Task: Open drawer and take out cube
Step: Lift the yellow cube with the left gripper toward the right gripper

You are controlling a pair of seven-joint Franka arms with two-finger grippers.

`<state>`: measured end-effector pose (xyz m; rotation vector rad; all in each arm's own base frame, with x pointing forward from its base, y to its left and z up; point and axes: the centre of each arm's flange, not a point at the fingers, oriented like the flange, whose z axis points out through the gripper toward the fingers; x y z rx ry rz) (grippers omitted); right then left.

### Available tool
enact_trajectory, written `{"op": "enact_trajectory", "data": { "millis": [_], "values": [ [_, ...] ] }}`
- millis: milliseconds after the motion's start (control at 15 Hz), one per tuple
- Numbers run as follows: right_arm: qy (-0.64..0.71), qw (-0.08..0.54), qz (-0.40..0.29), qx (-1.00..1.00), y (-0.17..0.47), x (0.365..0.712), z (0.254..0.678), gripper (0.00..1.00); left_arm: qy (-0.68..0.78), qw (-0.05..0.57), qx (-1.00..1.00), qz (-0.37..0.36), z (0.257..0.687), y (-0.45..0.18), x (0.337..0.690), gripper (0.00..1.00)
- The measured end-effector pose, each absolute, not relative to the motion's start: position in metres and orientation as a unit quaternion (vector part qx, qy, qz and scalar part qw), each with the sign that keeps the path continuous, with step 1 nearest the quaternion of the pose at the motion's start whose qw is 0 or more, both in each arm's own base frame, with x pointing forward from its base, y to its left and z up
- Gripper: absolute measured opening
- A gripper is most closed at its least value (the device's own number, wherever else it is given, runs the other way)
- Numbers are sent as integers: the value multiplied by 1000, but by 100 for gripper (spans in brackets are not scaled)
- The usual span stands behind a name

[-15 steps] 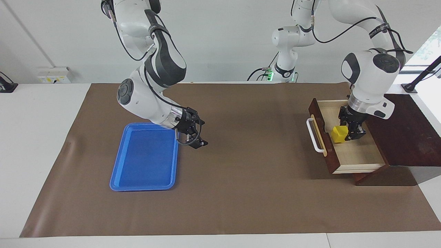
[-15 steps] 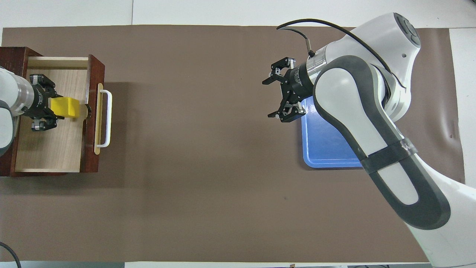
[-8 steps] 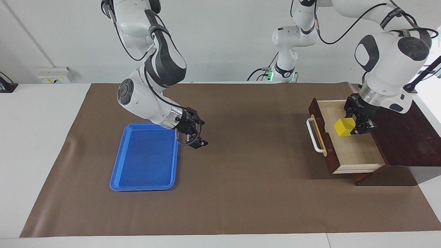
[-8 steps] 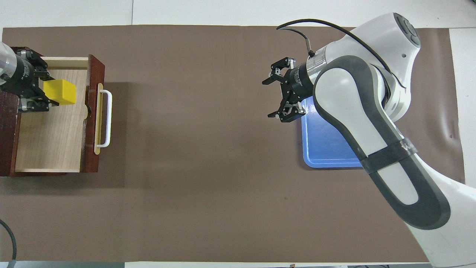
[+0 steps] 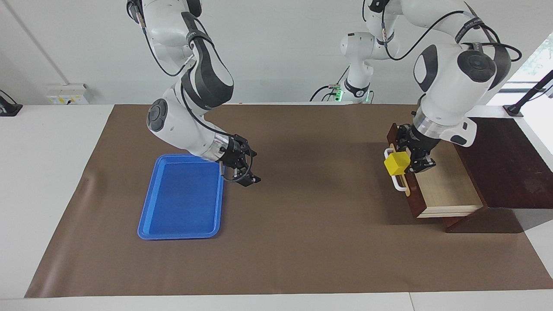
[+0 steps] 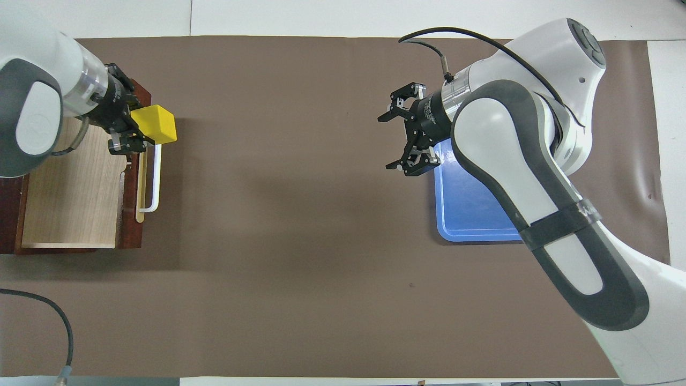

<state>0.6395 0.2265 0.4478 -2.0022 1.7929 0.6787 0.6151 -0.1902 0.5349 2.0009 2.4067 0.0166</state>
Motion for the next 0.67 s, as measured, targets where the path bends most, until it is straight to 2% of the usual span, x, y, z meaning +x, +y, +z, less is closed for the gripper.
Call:
{"op": "enact_trajectory", "data": {
  "millis": [333, 667],
  "values": [
    [634, 183, 241, -711, 229, 639, 447, 96, 761, 17, 649, 7, 510, -258, 598, 56],
    [622, 181, 243, -722, 253, 637, 445, 96, 754, 26, 657, 9, 498, -288, 590, 56]
  ]
}}
